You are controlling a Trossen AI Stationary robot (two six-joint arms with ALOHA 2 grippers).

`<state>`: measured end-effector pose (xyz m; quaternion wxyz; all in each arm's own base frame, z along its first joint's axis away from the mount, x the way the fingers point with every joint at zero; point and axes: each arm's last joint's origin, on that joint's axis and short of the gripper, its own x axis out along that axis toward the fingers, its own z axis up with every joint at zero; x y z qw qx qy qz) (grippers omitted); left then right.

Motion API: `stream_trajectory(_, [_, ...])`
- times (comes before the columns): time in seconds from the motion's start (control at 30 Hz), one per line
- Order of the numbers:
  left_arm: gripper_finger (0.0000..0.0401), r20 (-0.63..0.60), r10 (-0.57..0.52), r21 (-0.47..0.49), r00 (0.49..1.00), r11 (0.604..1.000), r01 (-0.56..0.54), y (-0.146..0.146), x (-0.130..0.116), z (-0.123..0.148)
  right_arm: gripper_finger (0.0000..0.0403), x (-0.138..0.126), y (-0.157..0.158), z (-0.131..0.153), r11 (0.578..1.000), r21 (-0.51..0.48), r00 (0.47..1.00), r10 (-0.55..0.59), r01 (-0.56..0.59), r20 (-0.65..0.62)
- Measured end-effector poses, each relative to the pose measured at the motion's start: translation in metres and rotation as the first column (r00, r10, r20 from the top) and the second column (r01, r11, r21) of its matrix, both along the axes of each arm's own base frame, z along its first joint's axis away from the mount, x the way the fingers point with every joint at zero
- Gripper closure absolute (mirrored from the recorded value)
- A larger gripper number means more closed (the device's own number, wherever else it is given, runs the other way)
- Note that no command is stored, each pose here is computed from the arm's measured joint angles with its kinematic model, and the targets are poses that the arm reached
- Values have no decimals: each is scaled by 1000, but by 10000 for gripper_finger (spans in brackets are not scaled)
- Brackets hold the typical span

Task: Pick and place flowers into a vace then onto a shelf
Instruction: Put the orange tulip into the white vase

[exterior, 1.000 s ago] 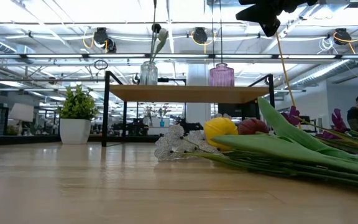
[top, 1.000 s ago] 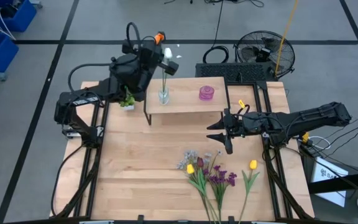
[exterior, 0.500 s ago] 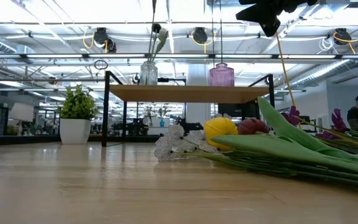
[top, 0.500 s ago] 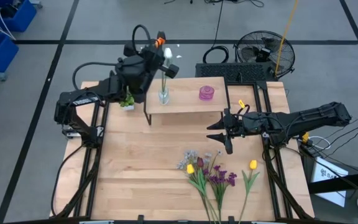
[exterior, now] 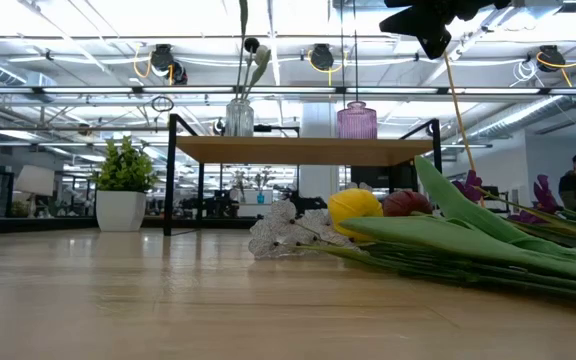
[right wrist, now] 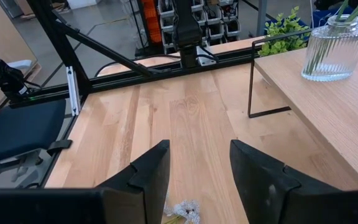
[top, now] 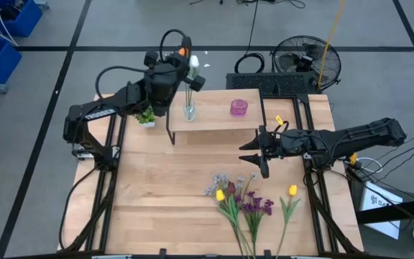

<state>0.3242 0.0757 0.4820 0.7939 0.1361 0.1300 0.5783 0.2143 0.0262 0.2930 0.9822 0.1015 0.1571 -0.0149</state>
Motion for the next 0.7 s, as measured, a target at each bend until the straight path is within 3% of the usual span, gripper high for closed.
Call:
stream_trajectory(0.37, [290,-20,-53,-45,998,998,52,-15,2,-8,243,0,0,0,1000,-1,1000,0,0,0])
stream_trajectory(0.7, [229,-21,-64,-37,998,997,63,-35,4,-9,243,0,0,0,1000,-3,1000,1,-1,-1])
